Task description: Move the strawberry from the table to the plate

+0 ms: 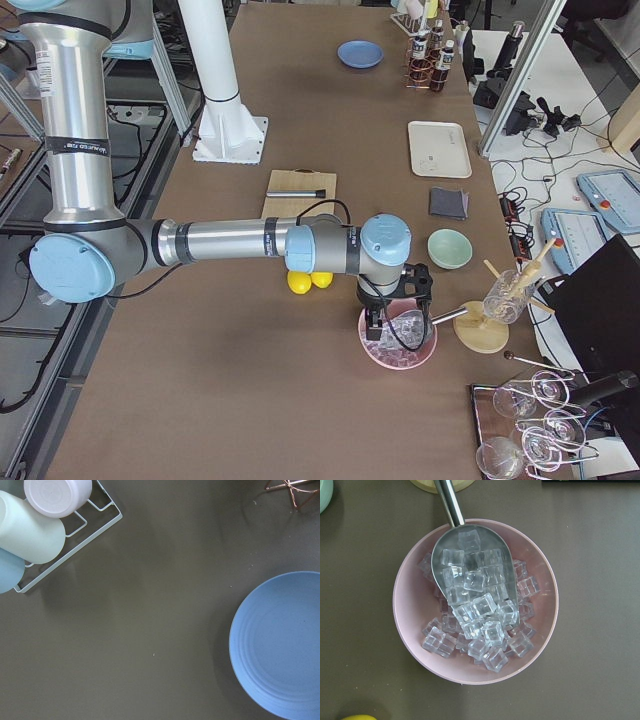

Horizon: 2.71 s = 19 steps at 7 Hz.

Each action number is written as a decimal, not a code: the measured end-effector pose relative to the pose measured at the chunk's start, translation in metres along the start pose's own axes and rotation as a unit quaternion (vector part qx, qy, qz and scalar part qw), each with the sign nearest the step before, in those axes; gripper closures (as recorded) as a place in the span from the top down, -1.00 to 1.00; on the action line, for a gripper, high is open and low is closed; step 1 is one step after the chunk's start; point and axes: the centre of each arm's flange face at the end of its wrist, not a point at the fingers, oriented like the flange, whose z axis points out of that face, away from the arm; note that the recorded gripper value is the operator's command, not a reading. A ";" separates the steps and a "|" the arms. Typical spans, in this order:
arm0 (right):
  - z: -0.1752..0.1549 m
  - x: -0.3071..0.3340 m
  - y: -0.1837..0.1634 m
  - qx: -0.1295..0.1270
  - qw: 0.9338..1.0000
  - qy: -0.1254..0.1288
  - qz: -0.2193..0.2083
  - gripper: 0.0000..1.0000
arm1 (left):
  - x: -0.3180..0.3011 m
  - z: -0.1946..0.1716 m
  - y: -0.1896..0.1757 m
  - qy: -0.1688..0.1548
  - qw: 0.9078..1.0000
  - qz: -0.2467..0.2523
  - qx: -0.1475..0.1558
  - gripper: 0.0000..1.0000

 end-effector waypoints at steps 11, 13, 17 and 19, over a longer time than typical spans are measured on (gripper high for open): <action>0.000 -0.001 -0.001 0.000 1.000 -0.001 0.001 1.00 | 0.001 -0.001 -0.002 -0.001 1.000 0.000 0.001 0.96; 0.000 -0.001 -0.002 0.000 1.000 -0.001 0.001 1.00 | 0.001 -0.001 -0.004 -0.001 1.000 -0.001 0.002 0.96; 0.000 -0.002 -0.001 0.000 1.000 -0.008 0.000 1.00 | 0.001 -0.001 -0.002 0.000 1.000 0.001 0.002 0.96; -0.002 -0.004 -0.003 0.002 1.000 -0.010 -0.001 1.00 | 0.005 -0.004 -0.007 0.000 1.000 0.006 0.006 0.96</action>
